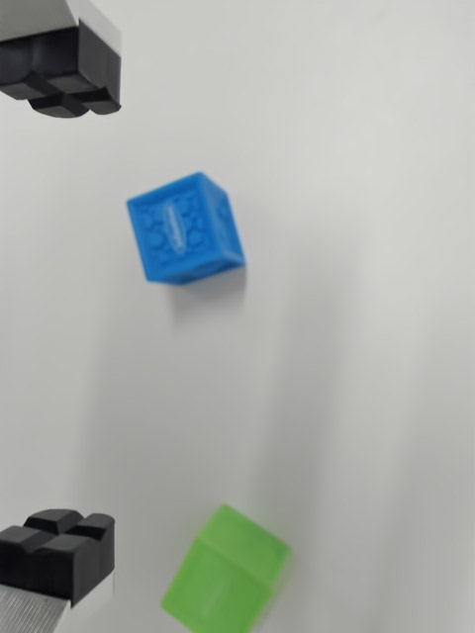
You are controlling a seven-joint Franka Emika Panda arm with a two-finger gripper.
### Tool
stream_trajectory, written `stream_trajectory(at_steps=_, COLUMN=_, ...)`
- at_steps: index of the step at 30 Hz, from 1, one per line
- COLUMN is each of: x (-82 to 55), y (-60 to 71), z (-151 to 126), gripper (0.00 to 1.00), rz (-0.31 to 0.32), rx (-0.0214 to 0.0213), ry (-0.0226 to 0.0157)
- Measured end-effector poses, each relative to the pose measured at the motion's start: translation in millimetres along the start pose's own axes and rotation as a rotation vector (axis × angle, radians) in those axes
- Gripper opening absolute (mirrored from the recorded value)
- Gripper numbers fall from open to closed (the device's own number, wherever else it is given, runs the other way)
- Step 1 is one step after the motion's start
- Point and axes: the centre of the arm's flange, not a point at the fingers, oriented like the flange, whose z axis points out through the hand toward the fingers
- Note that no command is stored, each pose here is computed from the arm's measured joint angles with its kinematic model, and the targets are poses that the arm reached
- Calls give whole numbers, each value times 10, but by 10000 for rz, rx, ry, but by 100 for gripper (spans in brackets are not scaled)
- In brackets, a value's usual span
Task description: Stack cube
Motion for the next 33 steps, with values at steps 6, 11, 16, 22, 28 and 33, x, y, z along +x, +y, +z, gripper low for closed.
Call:
stream_trajectory(at_steps=6, x=-138, y=17, z=175, gripper=100, rz=-482, rx=-8, ry=-30)
stream_trajectory(at_steps=11, x=-252, y=35, z=316, gripper=100, rz=-866, rx=-12, ry=-53)
stream_trajectory(at_steps=16, x=-373, y=56, z=460, gripper=100, rz=-1282, rx=-12, ry=-74)
stream_trajectory(at_steps=22, x=-531, y=78, z=660, gripper=100, rz=-1826, rx=-14, ry=-107)
stream_trajectory(at_steps=28, x=-691, y=104, z=869, gripper=100, rz=-2376, rx=-16, ry=-152)
stream_trajectory(at_steps=33, x=-817, y=115, z=1049, gripper=100, rz=-2774, rx=-10, ry=-191)
